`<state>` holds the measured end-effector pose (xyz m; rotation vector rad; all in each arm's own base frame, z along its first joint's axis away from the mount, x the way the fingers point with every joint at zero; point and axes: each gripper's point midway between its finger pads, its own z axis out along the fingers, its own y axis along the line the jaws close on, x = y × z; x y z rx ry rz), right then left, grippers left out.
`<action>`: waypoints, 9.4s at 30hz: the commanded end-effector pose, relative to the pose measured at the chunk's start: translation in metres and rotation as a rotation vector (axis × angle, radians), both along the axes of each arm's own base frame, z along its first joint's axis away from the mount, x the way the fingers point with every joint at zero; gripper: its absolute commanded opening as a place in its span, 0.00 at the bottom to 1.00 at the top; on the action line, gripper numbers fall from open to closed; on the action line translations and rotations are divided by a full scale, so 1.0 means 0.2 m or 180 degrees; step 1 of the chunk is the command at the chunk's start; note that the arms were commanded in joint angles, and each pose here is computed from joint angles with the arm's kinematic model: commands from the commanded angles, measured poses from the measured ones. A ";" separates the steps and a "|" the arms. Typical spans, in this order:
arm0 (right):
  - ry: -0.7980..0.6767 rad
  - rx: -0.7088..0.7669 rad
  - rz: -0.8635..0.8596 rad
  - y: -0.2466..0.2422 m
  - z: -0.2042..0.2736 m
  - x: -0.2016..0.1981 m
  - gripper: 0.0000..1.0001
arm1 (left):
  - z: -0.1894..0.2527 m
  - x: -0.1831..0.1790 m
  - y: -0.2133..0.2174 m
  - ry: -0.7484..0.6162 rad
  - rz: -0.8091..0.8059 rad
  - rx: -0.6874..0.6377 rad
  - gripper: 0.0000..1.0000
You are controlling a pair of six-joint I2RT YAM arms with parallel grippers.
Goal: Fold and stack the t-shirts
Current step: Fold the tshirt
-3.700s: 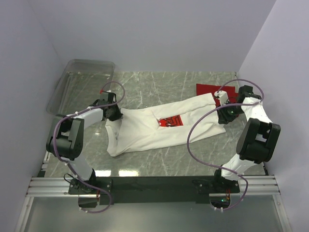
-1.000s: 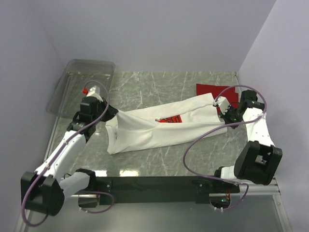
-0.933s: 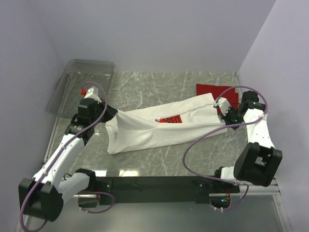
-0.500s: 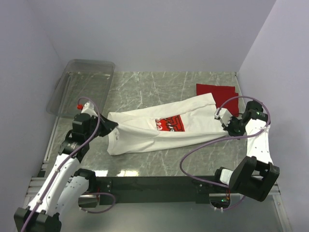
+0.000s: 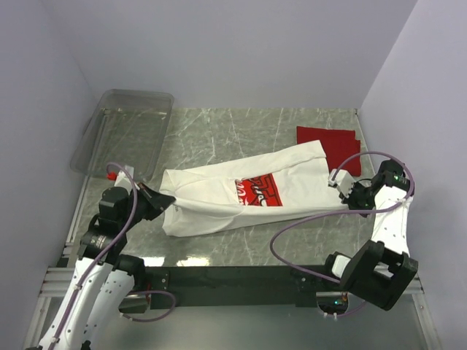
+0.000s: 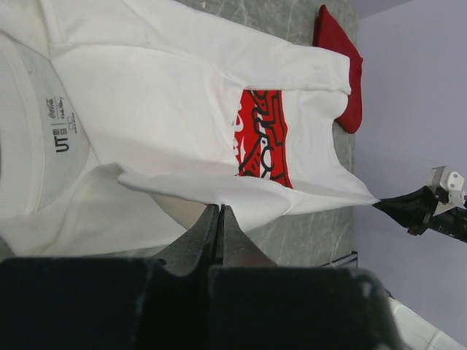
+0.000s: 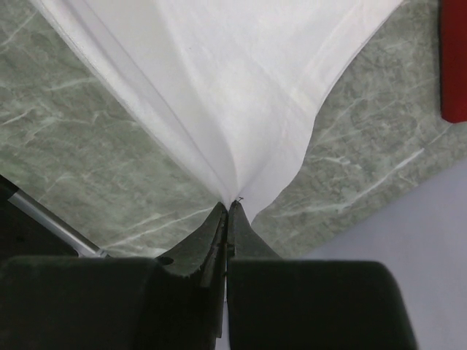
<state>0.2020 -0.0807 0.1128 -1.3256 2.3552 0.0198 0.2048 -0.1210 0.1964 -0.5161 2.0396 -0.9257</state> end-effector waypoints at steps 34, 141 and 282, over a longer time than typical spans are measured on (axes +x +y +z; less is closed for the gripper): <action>0.0266 0.0254 -0.0653 0.05 -0.15 0.67 0.01 | -0.07 0.74 0.06 -0.0286 0.0416 0.0805 0.00; 0.0784 0.1597 0.0701 1.98 -0.02 0.68 0.45 | -0.76 0.05 0.20 0.2130 0.1225 0.1353 0.42; 0.1122 0.1416 0.0744 2.63 -0.23 0.55 0.09 | 0.04 0.04 0.20 -0.0228 0.0904 0.0605 0.86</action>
